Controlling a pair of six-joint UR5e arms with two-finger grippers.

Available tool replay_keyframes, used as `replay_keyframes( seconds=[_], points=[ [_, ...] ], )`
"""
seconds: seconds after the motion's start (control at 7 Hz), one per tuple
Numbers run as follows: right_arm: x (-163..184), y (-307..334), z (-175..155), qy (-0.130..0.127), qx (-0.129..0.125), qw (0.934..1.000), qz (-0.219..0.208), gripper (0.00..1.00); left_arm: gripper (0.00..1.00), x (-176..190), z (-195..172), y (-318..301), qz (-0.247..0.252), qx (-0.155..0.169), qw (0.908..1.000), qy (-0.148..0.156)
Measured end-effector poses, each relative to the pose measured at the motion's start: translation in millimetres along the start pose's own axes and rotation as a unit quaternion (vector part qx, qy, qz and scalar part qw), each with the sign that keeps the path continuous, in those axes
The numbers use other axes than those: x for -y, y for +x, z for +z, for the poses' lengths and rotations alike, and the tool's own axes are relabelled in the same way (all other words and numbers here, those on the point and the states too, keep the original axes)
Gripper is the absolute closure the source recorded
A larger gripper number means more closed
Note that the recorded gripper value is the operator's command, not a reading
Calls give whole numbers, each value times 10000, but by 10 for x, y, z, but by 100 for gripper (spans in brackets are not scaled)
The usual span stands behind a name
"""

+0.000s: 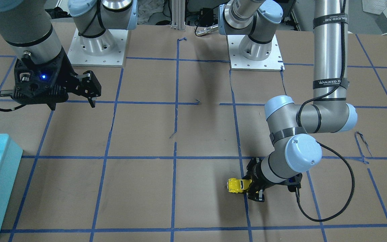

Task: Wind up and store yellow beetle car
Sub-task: 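Drag the held car with the left gripper across the table and back, then pull the car back toward the robot with the left gripper, then release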

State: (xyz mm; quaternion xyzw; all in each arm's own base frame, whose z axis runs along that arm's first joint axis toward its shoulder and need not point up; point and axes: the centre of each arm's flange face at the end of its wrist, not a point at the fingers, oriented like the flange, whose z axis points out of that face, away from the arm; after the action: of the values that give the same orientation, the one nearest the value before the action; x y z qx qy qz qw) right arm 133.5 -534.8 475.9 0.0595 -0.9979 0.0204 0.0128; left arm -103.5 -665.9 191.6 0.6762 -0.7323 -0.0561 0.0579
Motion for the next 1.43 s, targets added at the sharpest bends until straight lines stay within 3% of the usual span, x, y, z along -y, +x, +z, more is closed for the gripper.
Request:
replay_keyframes(
  seconds=[0.71, 1.43],
  points=[
    [6, -3, 19, -17, 10, 10000, -2, 0, 100, 324, -18, -4, 269, 49, 9990, 347],
    [15, -4, 30, -21, 17, 10000, 4, 0, 100, 939, -123, -19, 241, 74, 9976, 651]
  ],
)
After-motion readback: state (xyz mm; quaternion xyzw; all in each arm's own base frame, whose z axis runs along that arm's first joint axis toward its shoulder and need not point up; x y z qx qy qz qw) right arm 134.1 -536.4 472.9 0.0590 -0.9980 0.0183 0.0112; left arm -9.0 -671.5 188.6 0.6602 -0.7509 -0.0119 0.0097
